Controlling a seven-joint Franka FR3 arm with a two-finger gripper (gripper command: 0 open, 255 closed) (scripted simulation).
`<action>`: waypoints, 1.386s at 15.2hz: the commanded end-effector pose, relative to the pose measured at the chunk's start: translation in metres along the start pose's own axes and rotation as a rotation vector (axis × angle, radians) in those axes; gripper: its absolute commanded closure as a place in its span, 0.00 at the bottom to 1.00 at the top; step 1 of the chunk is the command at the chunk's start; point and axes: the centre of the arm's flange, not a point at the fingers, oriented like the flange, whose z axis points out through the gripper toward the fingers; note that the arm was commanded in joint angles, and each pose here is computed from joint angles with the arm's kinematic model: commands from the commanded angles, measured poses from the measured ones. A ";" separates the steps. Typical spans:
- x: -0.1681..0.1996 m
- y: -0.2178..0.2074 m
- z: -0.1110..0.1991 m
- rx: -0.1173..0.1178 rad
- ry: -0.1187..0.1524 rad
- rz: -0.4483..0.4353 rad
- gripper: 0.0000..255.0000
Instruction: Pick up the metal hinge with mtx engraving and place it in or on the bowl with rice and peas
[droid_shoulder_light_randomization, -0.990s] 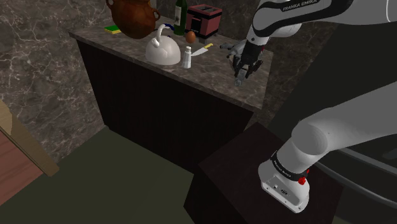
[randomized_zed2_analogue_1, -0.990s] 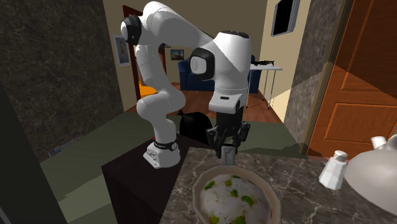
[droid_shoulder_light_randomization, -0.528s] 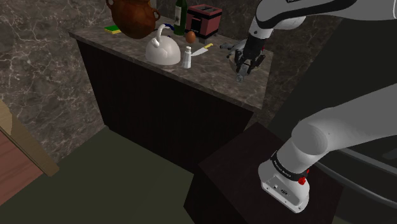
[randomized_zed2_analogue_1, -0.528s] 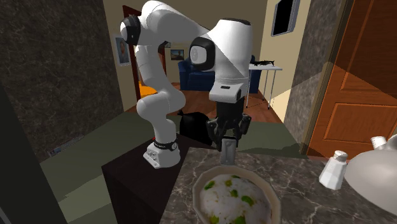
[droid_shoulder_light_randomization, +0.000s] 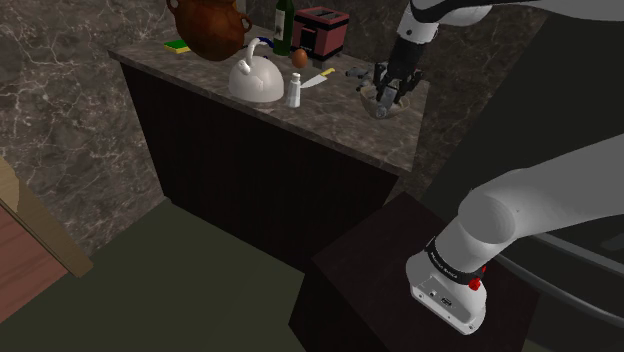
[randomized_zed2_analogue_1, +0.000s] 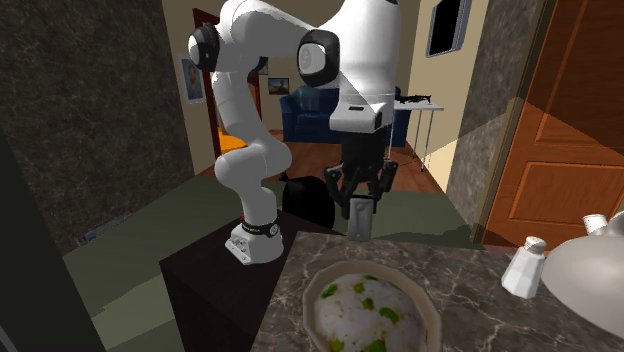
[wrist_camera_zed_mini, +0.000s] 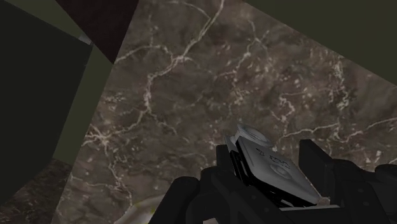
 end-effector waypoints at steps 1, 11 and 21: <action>0.000 0.000 -0.011 0.000 0.000 0.000 1.00; 0.000 -0.001 -0.064 0.000 0.000 0.000 1.00; 0.024 0.010 -0.107 0.000 0.000 0.000 1.00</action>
